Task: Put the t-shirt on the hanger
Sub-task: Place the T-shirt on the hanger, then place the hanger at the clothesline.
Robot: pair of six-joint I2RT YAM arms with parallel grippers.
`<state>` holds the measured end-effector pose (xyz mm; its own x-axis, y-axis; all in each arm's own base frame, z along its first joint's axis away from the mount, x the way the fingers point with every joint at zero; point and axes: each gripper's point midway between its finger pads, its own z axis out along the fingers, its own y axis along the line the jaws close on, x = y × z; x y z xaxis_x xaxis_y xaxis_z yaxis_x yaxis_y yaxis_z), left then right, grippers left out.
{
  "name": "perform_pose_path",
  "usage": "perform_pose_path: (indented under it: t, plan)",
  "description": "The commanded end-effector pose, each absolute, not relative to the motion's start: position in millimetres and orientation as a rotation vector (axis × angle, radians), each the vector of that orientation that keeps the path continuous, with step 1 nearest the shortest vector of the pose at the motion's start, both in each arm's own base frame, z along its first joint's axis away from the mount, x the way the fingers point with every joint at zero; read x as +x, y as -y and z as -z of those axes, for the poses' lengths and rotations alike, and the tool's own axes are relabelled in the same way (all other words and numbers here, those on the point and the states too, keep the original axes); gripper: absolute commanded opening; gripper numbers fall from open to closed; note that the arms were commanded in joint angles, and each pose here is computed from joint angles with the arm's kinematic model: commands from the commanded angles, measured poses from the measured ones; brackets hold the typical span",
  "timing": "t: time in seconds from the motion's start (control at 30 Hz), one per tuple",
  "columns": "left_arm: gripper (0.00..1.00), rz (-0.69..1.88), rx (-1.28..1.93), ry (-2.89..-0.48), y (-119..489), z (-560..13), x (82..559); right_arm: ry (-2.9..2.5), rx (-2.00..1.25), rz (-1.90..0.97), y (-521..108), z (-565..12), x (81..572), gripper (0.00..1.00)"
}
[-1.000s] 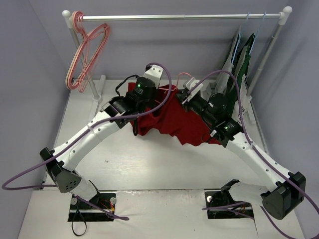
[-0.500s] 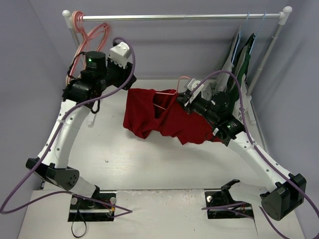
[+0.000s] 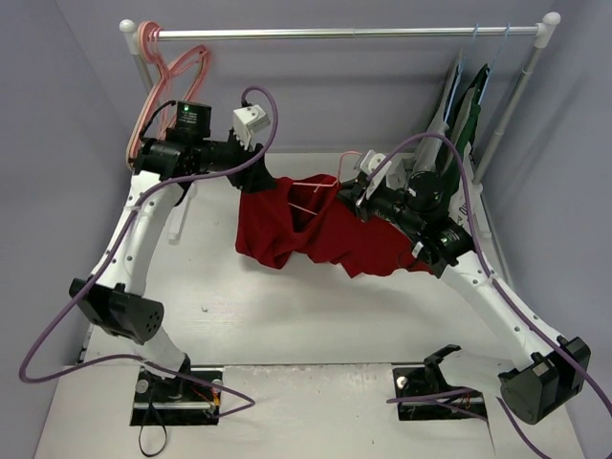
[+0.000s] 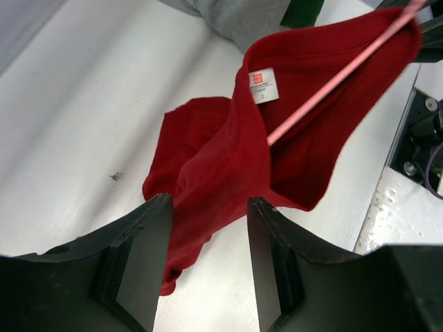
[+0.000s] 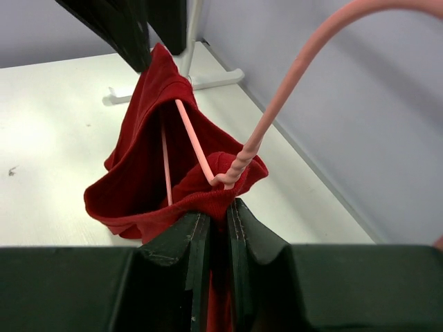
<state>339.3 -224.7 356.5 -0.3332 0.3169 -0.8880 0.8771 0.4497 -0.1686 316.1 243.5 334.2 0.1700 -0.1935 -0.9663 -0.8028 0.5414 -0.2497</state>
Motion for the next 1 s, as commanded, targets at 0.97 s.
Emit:
perform_pose_path:
  t: [0.97]
  plan:
    - [0.25,1.057,1.261,-1.744,244,-337,288,-1.171,-1.006,-0.626,-268,-396,319,0.0]
